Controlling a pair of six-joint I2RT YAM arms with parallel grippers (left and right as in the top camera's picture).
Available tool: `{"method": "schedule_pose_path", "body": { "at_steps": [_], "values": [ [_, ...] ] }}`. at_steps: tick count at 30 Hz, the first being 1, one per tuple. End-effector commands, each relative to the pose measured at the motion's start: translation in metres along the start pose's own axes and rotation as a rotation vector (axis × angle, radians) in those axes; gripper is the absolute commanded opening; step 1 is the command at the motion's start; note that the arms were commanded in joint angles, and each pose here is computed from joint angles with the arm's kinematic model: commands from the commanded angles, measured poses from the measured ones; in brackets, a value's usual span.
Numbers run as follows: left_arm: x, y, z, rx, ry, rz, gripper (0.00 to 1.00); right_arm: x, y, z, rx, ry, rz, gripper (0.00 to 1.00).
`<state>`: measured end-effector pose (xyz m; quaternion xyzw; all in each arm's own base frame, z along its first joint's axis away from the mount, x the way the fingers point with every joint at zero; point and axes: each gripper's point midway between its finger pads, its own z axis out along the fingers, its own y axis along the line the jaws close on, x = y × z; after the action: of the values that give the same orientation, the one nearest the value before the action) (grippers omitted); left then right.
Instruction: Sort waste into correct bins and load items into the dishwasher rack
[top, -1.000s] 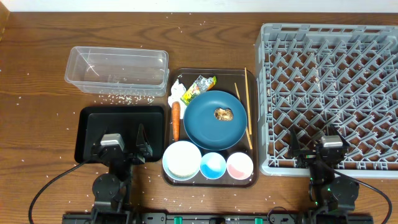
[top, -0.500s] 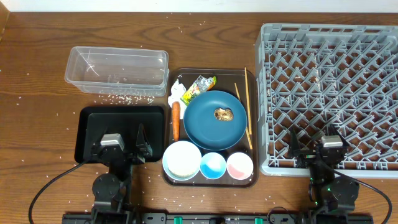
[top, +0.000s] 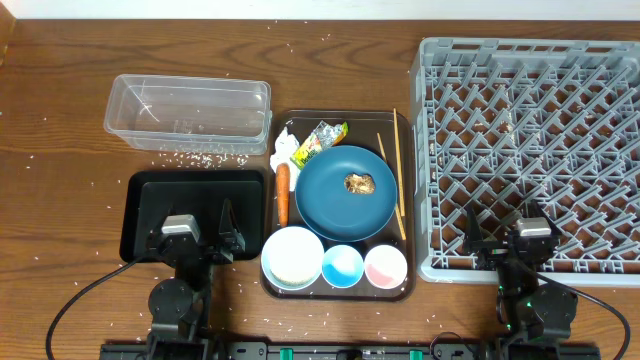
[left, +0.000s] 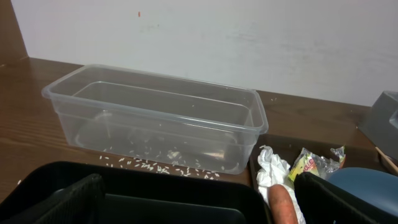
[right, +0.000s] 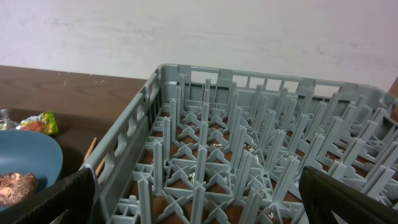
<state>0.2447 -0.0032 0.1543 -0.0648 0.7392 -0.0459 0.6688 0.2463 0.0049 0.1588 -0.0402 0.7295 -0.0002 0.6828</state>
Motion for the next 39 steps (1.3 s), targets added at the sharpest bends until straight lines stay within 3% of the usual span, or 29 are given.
{"method": "schedule_pose_path", "body": {
  "at_steps": [1,8,17,22,27,32,39],
  "values": [
    [0.018,0.004,0.001,-0.015,0.055,0.020,0.98,0.002,-0.002,0.000,0.010,0.007,-0.012,0.99],
    [0.018,0.002,0.001,-0.006,0.057,0.020,0.98,0.002,-0.002,0.000,0.010,0.007,-0.012,0.99],
    [0.016,-0.038,-0.004,0.228,0.064,0.013,0.98,-0.011,0.003,0.000,-0.020,-0.047,-0.018,0.99],
    [-0.017,-0.051,-0.009,0.293,-0.048,0.016,0.98,-0.031,0.018,-0.004,-0.111,-0.118,-0.029,0.99],
    [-0.061,-0.057,-0.021,0.306,-0.133,0.019,0.98,-0.069,0.018,-0.014,-0.123,-0.157,0.078,0.99],
    [-0.076,-0.060,-0.024,0.286,-0.005,0.015,0.98,-0.091,0.018,-0.019,-0.126,-0.048,0.121,0.99],
    [-0.098,-0.065,-0.004,0.238,0.286,0.006,0.98,-0.104,0.030,-0.004,-0.217,0.259,0.189,0.99]
  ]
}}
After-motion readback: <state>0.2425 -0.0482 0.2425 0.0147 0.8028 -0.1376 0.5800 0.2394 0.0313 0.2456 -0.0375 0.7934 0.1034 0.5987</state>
